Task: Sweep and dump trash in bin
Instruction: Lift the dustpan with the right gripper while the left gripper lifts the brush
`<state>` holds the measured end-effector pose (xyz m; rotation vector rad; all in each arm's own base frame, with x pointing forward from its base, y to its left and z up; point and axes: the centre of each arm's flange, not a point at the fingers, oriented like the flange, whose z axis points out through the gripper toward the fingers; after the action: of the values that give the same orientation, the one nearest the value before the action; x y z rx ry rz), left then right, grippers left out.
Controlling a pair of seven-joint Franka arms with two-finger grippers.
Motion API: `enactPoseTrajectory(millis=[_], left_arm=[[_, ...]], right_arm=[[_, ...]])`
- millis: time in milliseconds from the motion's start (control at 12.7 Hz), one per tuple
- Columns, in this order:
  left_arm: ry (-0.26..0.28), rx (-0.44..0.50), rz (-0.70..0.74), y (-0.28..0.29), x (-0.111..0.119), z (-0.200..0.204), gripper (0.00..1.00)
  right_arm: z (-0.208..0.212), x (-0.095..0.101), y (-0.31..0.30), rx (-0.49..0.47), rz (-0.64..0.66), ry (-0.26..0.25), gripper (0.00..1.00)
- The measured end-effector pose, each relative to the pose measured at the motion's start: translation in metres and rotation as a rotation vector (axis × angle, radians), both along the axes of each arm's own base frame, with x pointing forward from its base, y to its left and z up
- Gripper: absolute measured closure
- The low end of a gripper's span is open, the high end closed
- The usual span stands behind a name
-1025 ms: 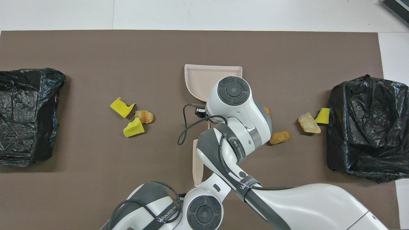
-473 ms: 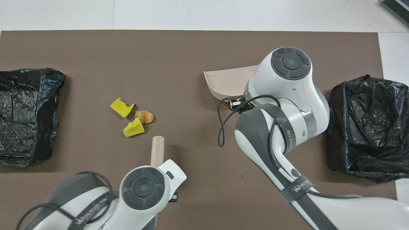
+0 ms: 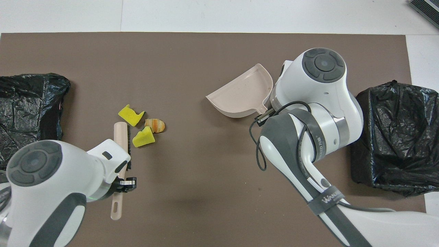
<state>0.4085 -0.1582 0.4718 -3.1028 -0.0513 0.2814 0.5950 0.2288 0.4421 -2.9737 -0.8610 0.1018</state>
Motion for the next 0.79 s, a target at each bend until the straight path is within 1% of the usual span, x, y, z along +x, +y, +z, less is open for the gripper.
enactPoseTrajectory(millis=[79,237,315,473,631,710,789], left_arm=[[-0.027,-0.017,0.011,0.02,0.015,-0.003,0.74],[-0.044,-0.03,0.034,0.054,0.033,-0.011,0.74],[-0.044,-0.032,0.047,0.065,0.037,-0.014,0.74],[-0.049,-0.032,0.07,0.075,0.043,-0.02,0.74],[-0.032,-0.027,0.089,0.079,0.044,-0.031,0.74],[-0.018,-0.018,0.122,0.077,0.045,-0.047,0.74],[-0.017,-0.01,0.154,0.07,0.049,-0.065,0.74]], right_arm=[[-0.002,-0.001,0.0,0.004,0.077,0.003,0.67],[-0.01,-0.006,-0.002,0.01,0.248,0.017,0.67],[-0.014,-0.01,-0.003,0.013,0.326,0.026,0.67],[-0.019,-0.021,-0.003,0.014,0.441,0.037,0.67],[-0.019,-0.031,-0.001,0.007,0.579,0.029,0.67],[-0.023,-0.035,-0.002,0.004,0.644,0.006,0.67],[-0.028,-0.038,-0.003,0.004,0.695,-0.021,0.67]])
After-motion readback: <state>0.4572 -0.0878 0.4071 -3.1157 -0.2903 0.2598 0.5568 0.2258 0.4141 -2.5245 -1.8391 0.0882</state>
